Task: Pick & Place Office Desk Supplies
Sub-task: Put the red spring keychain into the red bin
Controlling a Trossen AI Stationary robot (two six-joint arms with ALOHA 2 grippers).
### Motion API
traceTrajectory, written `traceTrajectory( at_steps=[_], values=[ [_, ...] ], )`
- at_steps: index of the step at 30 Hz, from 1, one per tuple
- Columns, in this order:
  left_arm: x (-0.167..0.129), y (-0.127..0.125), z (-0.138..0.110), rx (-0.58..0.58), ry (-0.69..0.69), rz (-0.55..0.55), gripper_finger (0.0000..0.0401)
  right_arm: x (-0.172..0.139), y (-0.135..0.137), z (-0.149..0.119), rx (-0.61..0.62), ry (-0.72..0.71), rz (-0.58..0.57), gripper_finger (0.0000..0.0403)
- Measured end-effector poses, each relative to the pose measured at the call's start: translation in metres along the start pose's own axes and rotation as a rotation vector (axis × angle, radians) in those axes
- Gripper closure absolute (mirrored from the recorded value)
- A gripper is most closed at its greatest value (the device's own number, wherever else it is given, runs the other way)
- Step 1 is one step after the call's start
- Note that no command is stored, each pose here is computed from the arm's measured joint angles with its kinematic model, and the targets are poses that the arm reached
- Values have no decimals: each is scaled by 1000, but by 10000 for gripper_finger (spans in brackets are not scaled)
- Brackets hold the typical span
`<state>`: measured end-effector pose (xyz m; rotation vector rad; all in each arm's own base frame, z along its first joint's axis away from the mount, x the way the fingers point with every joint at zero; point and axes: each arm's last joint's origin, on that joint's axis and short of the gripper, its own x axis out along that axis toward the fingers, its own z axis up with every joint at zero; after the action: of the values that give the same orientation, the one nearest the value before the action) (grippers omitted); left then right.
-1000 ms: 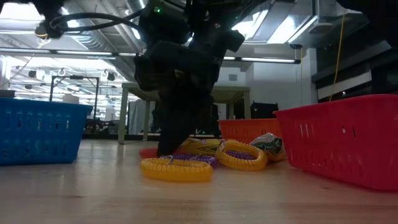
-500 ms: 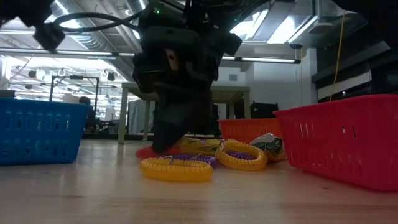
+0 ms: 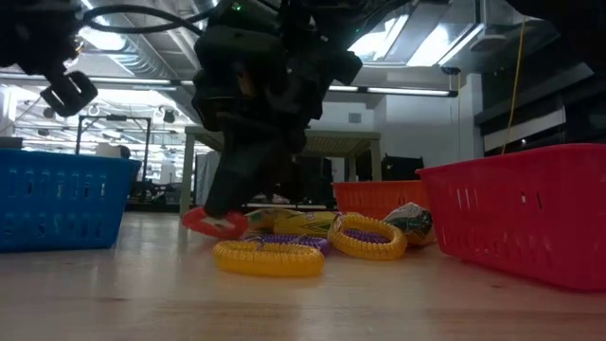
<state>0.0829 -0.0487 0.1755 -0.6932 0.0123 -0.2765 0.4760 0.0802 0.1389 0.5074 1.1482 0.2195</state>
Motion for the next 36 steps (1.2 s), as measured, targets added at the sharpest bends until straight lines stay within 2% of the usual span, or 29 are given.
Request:
traceTrajectory(
  at_steps=[10, 15, 19, 26, 36],
  values=[
    [1, 3, -1, -6, 1, 37, 375, 0, 5, -2, 14, -8, -14, 401],
    [1, 4, -1, 13, -10, 56, 371, -12, 30, -7, -4, -15, 3, 401],
    [1, 4, -2, 54, 0, 60, 370, -35, 52, -10, -14, -49, -11, 401],
    [1, 4, -3, 66, 36, 23, 370, -68, 83, -40, -38, 46, -157, 401],
    [1, 3, -3, 63, 30, 19, 370, -88, 114, -69, -31, 43, -305, 402]
  ],
)
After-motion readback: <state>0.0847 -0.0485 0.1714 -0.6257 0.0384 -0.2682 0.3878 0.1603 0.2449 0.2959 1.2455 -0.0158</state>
